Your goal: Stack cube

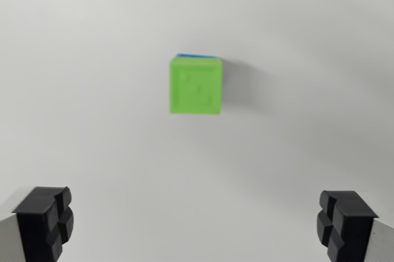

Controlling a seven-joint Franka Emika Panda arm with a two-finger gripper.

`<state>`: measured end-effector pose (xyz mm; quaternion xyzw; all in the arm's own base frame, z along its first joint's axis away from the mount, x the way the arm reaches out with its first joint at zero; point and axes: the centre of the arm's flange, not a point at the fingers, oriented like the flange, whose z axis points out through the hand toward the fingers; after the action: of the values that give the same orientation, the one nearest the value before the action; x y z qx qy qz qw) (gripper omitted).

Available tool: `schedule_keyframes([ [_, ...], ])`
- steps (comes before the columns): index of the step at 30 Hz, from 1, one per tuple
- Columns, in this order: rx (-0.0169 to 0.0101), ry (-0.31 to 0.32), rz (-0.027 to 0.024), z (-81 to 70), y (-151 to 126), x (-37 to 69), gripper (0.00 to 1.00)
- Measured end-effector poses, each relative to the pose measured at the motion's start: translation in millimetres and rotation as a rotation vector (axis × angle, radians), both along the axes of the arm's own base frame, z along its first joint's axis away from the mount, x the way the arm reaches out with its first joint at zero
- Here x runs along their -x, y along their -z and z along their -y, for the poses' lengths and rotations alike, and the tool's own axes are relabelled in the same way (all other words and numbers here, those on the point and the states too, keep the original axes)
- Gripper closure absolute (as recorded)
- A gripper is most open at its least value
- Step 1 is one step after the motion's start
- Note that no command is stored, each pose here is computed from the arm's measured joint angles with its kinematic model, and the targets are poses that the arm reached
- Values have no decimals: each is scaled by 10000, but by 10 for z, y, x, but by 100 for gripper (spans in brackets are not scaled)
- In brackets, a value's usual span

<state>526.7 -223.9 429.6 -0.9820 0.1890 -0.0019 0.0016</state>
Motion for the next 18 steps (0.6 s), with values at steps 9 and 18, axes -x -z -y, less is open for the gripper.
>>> schedule_keyframes([
  [9,-5,-1,-1,2,-239,-4,0],
  [18,-11,-2,-9,2,-355,-5,0],
])
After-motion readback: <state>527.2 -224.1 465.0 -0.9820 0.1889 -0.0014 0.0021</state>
